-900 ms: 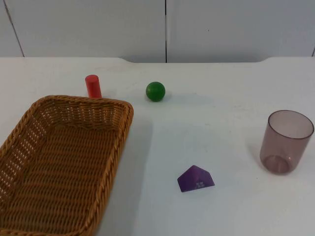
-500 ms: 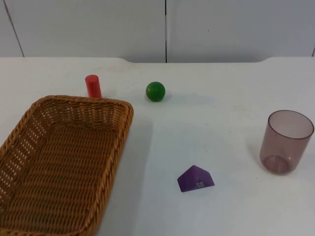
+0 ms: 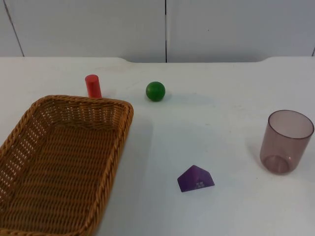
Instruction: Pick up the basket with the left hand and place the triangular block into the basket with the right hand.
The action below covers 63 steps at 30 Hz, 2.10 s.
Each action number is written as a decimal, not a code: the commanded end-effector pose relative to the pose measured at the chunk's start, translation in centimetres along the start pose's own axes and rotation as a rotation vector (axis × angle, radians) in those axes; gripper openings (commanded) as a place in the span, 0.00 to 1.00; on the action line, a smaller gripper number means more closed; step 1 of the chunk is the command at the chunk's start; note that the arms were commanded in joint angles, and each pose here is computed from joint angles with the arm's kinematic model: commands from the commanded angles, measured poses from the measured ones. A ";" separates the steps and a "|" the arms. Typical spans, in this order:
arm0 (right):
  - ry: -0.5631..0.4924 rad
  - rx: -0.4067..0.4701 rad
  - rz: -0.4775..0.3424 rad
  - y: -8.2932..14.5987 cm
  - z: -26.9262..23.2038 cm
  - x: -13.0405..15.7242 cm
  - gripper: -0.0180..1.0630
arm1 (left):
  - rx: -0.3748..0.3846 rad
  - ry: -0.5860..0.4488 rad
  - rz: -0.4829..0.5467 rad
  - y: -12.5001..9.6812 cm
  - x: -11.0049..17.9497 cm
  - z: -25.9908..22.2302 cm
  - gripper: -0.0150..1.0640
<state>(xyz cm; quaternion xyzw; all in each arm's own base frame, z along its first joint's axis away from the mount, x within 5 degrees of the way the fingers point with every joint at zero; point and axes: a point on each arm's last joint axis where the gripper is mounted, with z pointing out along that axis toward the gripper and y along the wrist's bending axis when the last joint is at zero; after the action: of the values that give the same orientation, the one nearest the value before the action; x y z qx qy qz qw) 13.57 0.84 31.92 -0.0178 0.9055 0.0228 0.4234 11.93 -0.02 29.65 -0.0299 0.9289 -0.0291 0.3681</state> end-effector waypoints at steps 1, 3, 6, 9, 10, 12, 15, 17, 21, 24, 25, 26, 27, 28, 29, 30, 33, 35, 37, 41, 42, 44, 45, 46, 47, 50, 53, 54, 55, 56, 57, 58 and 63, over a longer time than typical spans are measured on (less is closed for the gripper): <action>0.047 0.004 -0.004 -0.1 1.8 -0.5 0.99 | 0.012 0.036 -0.011 -0.1 -0.9 1.8 0.99; 0.078 0.005 -0.004 -0.1 2.6 -0.5 0.99 | 0.013 0.058 -0.012 -0.1 -1.1 2.4 0.99; 0.135 0.005 -0.003 -0.1 3.7 -0.4 0.99 | 0.009 0.114 -0.005 0.0 -1.4 4.2 0.99; 0.143 0.004 -0.001 -0.1 3.9 -0.4 0.99 | 0.018 0.138 0.012 0.0 -1.8 5.6 0.99; 0.141 0.004 -0.001 -0.1 3.9 -0.4 0.99 | 0.021 0.148 0.020 0.0 -1.9 6.2 0.99; 0.141 0.005 -0.003 -0.2 3.9 -0.4 0.99 | 0.027 0.164 0.029 0.0 -2.3 6.9 0.99; 0.139 0.005 -0.003 -0.2 3.9 -0.4 0.99 | 0.044 0.208 0.038 -0.1 -3.0 8.5 0.99; 0.139 0.005 -0.003 -0.2 3.9 -0.4 0.99 | 0.056 0.235 0.047 -0.2 -3.4 9.4 0.99; 0.137 0.005 -0.003 -0.2 3.9 -0.4 0.99 | 0.076 0.297 0.076 -0.2 -4.5 12.1 0.99; 0.131 0.005 -0.003 -0.2 3.9 -0.5 0.99 | 0.085 0.349 0.099 -0.2 -5.2 14.4 0.99; 0.129 0.005 -0.003 -0.2 3.9 -0.5 0.99 | 0.085 0.355 0.110 -0.1 -5.7 15.3 0.99; 0.129 0.005 -0.003 -0.2 3.9 -0.5 0.99 | 0.085 0.355 0.110 -0.1 -5.7 15.3 0.99; 0.129 0.005 -0.003 -0.2 3.9 -0.5 0.99 | 0.089 0.377 0.119 -0.1 -5.9 16.3 0.99; 0.129 0.005 -0.003 -0.2 3.9 -0.5 0.99 | 0.095 0.393 0.137 0.0 -6.2 17.3 0.99; 0.129 0.005 -0.003 -0.2 3.9 -0.5 0.99 | 0.103 0.408 0.156 0.0 -6.4 18.4 0.99; 0.129 0.005 -0.003 -0.2 3.9 -0.5 0.99 | 0.110 0.424 0.174 0.0 -6.5 19.2 0.99; 0.129 0.007 -0.004 -0.2 3.9 -0.5 0.99 | 0.124 0.470 0.215 0.1 -6.6 21.5 0.99; 0.129 0.008 -0.006 -0.2 3.9 -0.5 0.99 | 0.138 0.498 0.256 0.2 -6.4 23.0 0.98; 0.129 0.008 -0.006 -0.2 3.9 -0.5 0.99 | 0.142 0.514 0.273 0.3 -6.1 23.8 0.97; 0.129 0.008 -0.006 -0.2 3.9 -0.5 0.99 | 0.145 0.573 0.268 0.7 -4.9 26.7 0.85; 0.129 0.008 -0.006 -0.2 3.9 -0.5 0.99 | 0.145 0.573 0.268 0.7 -4.9 26.7 0.85; 0.129 0.009 -0.007 -0.2 3.9 -0.5 0.99 | 0.153 0.607 0.251 0.7 -4.0 27.8 0.79; 0.129 0.010 -0.009 -0.2 3.9 -0.5 0.99 | 0.158 0.627 0.245 0.7 -3.5 28.3 0.77; 0.127 0.010 -0.009 -0.2 3.9 -0.5 0.99 | 0.164 0.644 0.244 0.7 -3.1 28.8 0.77; 0.127 0.010 -0.009 -0.2 3.9 -0.5 0.99 | 0.164 0.644 0.244 0.7 -3.1 28.8 0.77; 0.127 0.010 -0.009 -0.2 3.9 -0.5 0.99 | 0.184 0.673 0.231 0.7 -2.0 30.0 0.77; 0.127 0.010 -0.009 -0.2 3.9 -0.5 0.99 | 0.210 0.680 0.220 0.5 -1.6 30.3 0.77; 0.127 0.010 -0.009 -0.2 3.9 -0.5 0.99 | 0.217 0.682 0.215 0.4 -1.5 30.4 0.74; 0.126 0.010 -0.009 -0.2 3.9 -0.5 0.99 | 0.217 0.682 0.215 0.4 -1.5 30.4 0.68; 0.126 0.010 -0.009 -0.2 3.9 -0.5 0.99 | 0.219 0.684 0.213 0.4 -1.5 30.4 0.60; 0.125 0.010 -0.009 -0.2 3.9 -0.5 0.99 | 0.219 0.686 0.211 0.4 -1.5 30.4 0.54; 0.125 0.015 -0.015 -0.2 3.9 -0.5 0.99 | 0.221 0.693 0.207 0.4 -1.5 30.3 0.32; 0.125 0.019 -0.021 -0.3 3.9 -0.5 0.99 | 0.239 0.722 0.180 0.1 -2.0 29.0 0.01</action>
<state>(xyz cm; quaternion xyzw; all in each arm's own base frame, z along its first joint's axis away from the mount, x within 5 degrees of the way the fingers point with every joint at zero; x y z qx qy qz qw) 16.78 0.93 29.48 -0.0201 0.9348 0.0152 0.3543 33.63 -0.46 8.93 0.0984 0.9887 -0.1098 0.0268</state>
